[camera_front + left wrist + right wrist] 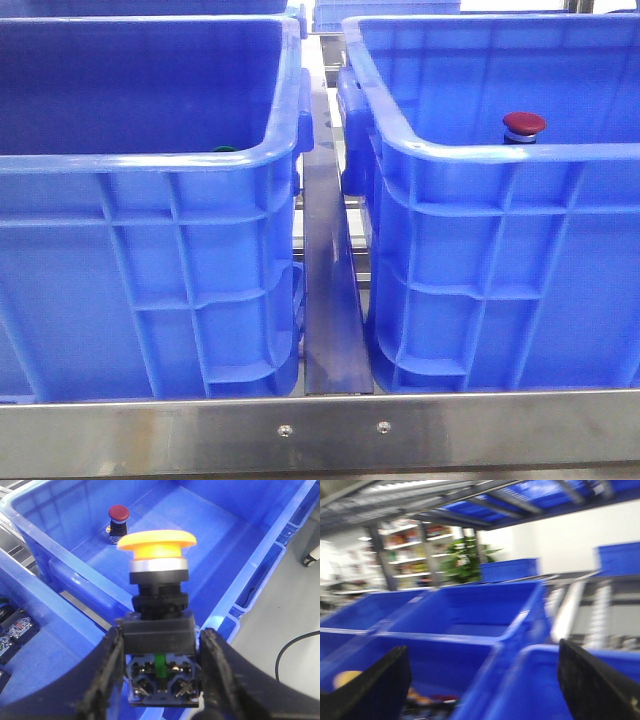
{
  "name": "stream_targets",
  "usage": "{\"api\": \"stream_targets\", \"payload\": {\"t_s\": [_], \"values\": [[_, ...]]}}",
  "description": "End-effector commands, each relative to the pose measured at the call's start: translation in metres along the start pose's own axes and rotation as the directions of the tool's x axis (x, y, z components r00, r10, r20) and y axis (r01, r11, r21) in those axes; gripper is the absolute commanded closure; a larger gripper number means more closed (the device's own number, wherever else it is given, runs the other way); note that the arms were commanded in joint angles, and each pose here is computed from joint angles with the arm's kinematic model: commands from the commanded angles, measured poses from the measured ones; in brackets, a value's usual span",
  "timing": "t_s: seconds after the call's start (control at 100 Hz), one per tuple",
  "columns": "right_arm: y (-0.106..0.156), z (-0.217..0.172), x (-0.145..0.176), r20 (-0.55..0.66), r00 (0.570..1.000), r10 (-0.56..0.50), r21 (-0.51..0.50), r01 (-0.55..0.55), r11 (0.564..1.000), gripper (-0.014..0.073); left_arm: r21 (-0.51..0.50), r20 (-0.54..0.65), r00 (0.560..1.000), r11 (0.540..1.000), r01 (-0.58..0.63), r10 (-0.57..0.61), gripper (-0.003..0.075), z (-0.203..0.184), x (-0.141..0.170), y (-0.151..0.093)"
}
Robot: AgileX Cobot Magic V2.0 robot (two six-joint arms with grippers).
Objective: Pick red and yellow buttons and place in box
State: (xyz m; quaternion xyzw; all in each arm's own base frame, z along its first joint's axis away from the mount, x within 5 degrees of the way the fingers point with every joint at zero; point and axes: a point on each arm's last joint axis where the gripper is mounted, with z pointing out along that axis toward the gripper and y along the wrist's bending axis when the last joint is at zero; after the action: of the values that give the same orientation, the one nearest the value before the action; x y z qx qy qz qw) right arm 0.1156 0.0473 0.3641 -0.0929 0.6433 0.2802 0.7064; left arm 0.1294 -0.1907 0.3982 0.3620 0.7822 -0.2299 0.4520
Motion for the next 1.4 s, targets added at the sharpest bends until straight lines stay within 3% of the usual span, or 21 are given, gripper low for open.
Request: {"api": "stream_targets", "payload": {"t_s": [0.0, 0.21, 0.35, 0.52, 0.81, 1.07, 1.21, 1.31, 1.39], "values": [[0.012, 0.008, -0.010, 0.013, 0.968, 0.251, -0.171, -0.245, 0.954, -0.0010, 0.024, 0.126, 0.992, 1.000, -0.008, 0.005, 0.0739, -0.011, -0.017, -0.003], [0.015, 0.033, 0.005, -0.202, 0.884, 0.421, -0.351, -0.467, 0.812, -0.0004, 0.024, 0.126, 0.992, 1.000, -0.008, 0.005, 0.0739, -0.011, -0.017, -0.003], [0.012, 0.053, 0.010, -0.304, 0.840, 0.449, -0.412, -0.541, 0.733, -0.0004, 0.024, 0.126, 0.992, 1.000, -0.008, 0.005, 0.0739, -0.011, -0.017, -0.003], [0.021, 0.078, 0.014, -0.394, 0.808, 0.438, -0.443, -0.584, 0.680, -0.0004, 0.024, 0.126, 0.992, 1.000, -0.008, 0.005, 0.0739, -0.011, -0.017, -0.003], [0.043, 0.112, 0.021, -0.479, 0.783, 0.397, -0.450, -0.608, 0.654, 0.0008, 0.024, 0.126, 0.992, 1.000, -0.008, 0.005, 0.0739, -0.011, -0.017, -0.003], [0.044, 0.115, 0.021, -0.485, 0.785, 0.386, -0.451, -0.603, 0.658, 0.0319, 0.024, 0.126, 0.992, 1.000, -0.008, 0.005, 0.0739, -0.011, -0.017, -0.003], [0.044, 0.115, 0.021, -0.486, 0.785, 0.384, -0.452, -0.602, 0.659, 0.0384, 0.025, 0.128, 0.992, 1.000, -0.008, 0.004, 0.0731, -0.011, -0.017, -0.003], [0.044, 0.115, 0.021, -0.486, 0.785, 0.384, -0.451, -0.602, 0.659, 0.0384, 0.023, 0.119, 0.993, 1.000, -0.007, 0.005, 0.0634, -0.011, -0.016, -0.003], [0.043, 0.115, 0.021, -0.484, 0.788, 0.382, -0.452, -0.598, 0.661, 0.0384, 0.021, 0.113, 0.994, 1.000, -0.007, 0.005, 0.0457, -0.011, -0.015, -0.003]]}}
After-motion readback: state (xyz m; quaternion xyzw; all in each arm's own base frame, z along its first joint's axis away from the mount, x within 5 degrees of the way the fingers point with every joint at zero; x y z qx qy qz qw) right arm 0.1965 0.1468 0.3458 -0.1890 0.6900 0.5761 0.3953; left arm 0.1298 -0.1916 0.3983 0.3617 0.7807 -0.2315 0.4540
